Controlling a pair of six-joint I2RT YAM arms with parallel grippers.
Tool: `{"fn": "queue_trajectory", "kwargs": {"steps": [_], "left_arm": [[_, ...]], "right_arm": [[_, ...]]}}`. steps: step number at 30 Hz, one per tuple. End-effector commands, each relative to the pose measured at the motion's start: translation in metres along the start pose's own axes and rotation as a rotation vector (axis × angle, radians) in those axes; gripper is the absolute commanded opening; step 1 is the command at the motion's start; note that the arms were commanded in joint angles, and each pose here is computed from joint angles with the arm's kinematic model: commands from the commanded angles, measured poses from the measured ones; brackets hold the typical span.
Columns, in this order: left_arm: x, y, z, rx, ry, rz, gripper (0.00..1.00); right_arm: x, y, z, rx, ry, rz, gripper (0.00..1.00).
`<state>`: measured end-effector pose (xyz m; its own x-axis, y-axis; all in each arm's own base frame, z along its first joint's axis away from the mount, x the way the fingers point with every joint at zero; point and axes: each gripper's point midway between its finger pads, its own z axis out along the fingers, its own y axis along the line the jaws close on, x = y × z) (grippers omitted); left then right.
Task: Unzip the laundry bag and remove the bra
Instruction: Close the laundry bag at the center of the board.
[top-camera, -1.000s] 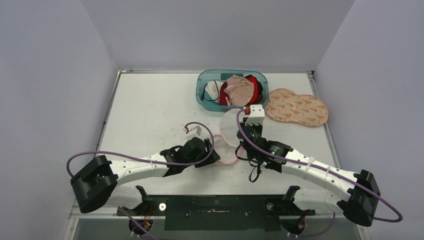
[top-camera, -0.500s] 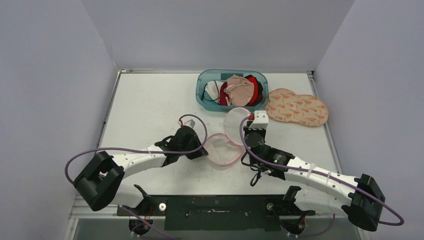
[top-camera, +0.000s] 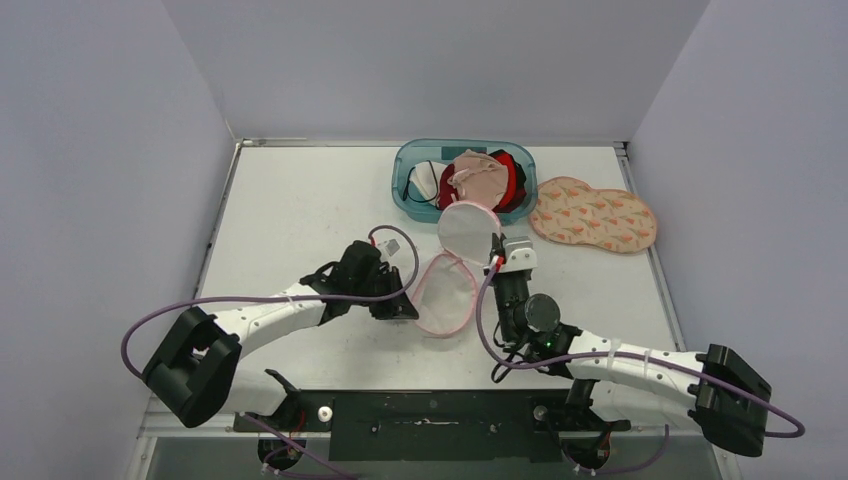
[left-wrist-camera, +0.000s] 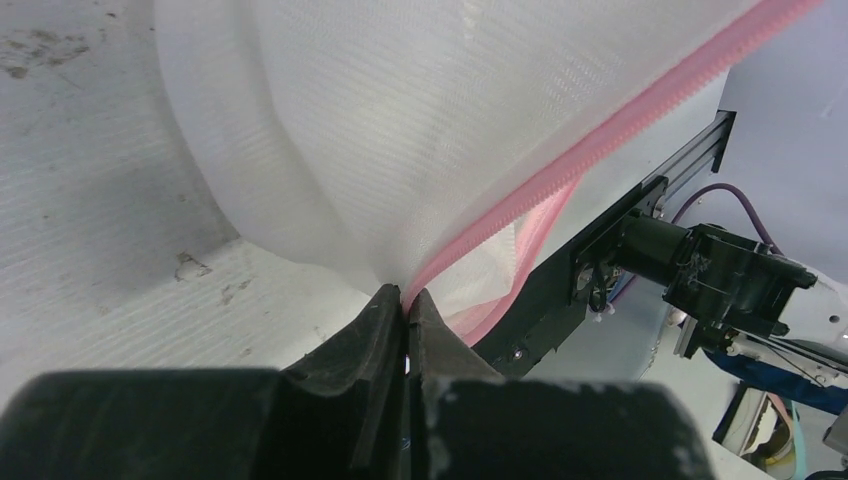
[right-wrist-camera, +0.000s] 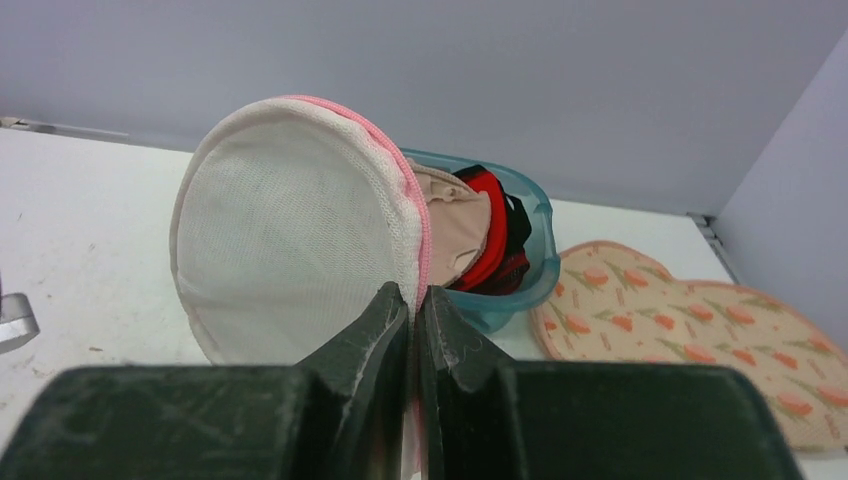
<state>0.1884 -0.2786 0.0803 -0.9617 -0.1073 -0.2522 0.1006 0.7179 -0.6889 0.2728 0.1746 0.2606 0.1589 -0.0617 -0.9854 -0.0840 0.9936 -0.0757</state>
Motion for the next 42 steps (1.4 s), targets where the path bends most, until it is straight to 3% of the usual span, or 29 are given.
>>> {"fn": "queue_trajectory", "kwargs": {"steps": [1, 11, 21, 23, 25, 27, 29, 34, 39, 42], "left_arm": [[-0.002, 0.003, -0.005, 0.033, 0.014, -0.004, 0.0], [-0.007, 0.005, -0.003, 0.081, 0.0, -0.061, 0.0], [-0.021, 0.005, -0.009, 0.129, -0.047, -0.099, 0.0], [-0.023, 0.008, -0.007, 0.132, -0.055, -0.113, 0.0], [-0.024, 0.011, -0.007, 0.129, -0.061, -0.126, 0.0], [-0.025, 0.014, -0.005, 0.124, -0.072, -0.14, 0.0], [-0.026, 0.017, -0.005, 0.117, -0.082, -0.148, 0.0], [-0.03, 0.022, -0.002, 0.098, -0.1, -0.162, 0.0], [-0.033, 0.028, -0.001, 0.07, -0.124, -0.163, 0.0], [-0.033, 0.031, -0.002, 0.053, -0.13, -0.165, 0.0]], "right_arm": [[-0.034, 0.012, -0.004, -0.072, -0.17, -0.111, 0.05], [0.014, 0.054, -0.039, -0.188, -0.187, -0.482, 0.05], [0.052, 0.085, -0.075, -0.308, -0.151, -0.632, 0.06], [0.06, 0.093, -0.081, -0.35, -0.107, -0.645, 0.15], [0.068, 0.104, -0.087, -0.42, -0.065, -0.647, 0.35], [0.073, 0.114, -0.093, -0.494, -0.02, -0.629, 0.62], [0.067, 0.116, -0.096, -0.522, -0.009, -0.59, 0.73], [0.041, 0.122, -0.106, -0.604, 0.011, -0.44, 0.87], [0.029, 0.132, -0.123, -0.739, 0.066, -0.239, 0.9], [0.029, 0.129, -0.116, -0.729, 0.146, -0.078, 0.9]]}}
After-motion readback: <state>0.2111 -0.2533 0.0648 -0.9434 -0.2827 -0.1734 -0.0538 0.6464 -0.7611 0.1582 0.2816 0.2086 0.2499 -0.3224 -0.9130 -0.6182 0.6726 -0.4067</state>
